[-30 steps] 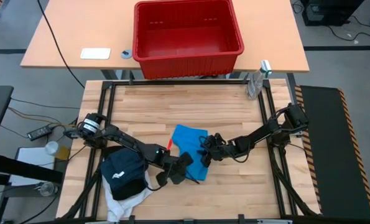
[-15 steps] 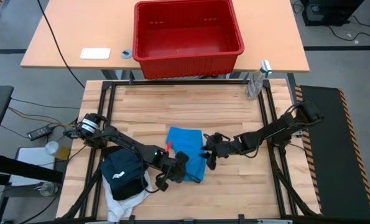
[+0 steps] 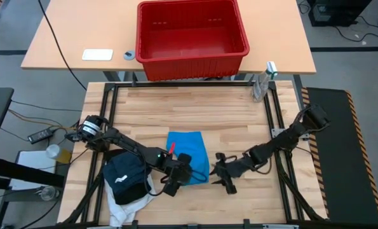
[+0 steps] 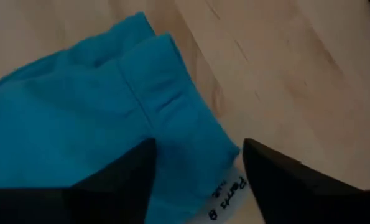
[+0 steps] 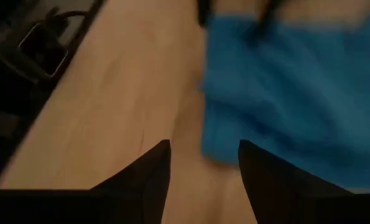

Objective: Fold Laundry from Bin
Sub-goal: Fold the blue shorts

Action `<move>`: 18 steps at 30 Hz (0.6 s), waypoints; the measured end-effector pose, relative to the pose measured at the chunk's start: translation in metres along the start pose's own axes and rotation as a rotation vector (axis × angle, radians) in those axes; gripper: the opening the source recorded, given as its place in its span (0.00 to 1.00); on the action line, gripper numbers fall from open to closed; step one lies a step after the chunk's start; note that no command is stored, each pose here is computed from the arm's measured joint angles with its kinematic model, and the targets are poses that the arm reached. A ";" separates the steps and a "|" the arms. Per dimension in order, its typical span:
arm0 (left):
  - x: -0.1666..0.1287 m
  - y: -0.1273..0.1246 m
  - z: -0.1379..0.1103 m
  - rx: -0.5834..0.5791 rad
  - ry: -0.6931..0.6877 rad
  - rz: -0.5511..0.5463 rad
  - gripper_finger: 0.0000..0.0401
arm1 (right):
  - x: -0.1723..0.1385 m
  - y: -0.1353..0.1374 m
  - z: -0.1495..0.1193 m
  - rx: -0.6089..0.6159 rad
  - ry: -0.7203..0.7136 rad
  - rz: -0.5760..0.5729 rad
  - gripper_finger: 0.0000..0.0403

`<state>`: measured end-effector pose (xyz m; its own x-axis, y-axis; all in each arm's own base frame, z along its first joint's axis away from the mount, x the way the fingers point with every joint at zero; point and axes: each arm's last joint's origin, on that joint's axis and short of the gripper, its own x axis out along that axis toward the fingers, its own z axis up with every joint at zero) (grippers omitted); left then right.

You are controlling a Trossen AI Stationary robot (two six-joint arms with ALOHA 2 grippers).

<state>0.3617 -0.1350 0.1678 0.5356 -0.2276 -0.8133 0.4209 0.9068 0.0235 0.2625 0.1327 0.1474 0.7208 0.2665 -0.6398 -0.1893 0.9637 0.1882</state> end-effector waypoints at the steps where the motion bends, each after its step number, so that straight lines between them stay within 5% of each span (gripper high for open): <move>1: 0.000 0.000 0.000 -0.009 -0.004 -0.011 0.62 | -0.001 0.005 0.003 -0.086 -0.027 -0.024 0.49; 4: -0.003 0.000 0.003 -0.073 -0.025 -0.076 0.67 | -0.001 0.008 0.009 -0.256 -0.065 -0.100 0.50; 10: -0.022 0.001 0.009 -0.166 -0.065 -0.194 0.68 | 0.000 -0.009 0.008 -0.333 0.083 -0.034 0.61; 18: -0.026 0.029 0.002 -0.135 -0.019 0.030 0.66 | 0.007 -0.008 0.016 -0.612 0.100 -0.048 0.82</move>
<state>0.3615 -0.1036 0.1906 0.5607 -0.2049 -0.8023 0.3024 0.9526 -0.0320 0.2798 0.1269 0.1537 0.6778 0.1943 -0.7091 -0.5275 0.8004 -0.2848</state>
